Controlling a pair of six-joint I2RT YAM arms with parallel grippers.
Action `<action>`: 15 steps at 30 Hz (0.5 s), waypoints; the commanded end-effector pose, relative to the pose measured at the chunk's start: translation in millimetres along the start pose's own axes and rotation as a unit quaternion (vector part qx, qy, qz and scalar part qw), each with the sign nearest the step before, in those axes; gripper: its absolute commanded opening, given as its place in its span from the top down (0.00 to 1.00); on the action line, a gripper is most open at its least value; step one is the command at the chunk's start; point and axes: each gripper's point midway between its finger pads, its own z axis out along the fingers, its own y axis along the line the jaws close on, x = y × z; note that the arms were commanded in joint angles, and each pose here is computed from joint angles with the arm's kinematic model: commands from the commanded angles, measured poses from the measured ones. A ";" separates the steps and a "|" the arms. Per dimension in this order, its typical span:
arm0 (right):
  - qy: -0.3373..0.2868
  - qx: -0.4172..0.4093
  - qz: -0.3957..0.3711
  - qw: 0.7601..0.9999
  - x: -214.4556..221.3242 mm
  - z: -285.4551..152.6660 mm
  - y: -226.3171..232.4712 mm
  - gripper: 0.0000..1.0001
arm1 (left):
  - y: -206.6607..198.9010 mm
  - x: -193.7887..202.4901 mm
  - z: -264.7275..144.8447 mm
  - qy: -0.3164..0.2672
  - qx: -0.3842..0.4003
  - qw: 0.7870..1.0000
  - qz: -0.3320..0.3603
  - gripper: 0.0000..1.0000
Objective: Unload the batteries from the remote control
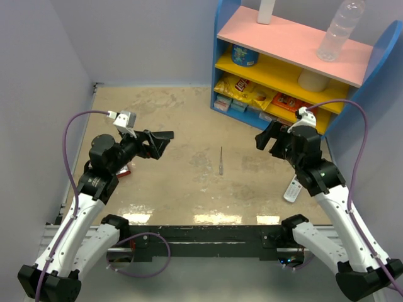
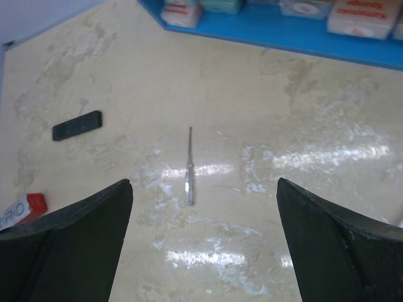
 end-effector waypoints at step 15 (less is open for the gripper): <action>0.051 0.444 0.058 0.893 57.4 0.3 -152.0 0.02 | -10.2 -10.4 -4.6 -0.024 0.021 0.999 0.006 0.04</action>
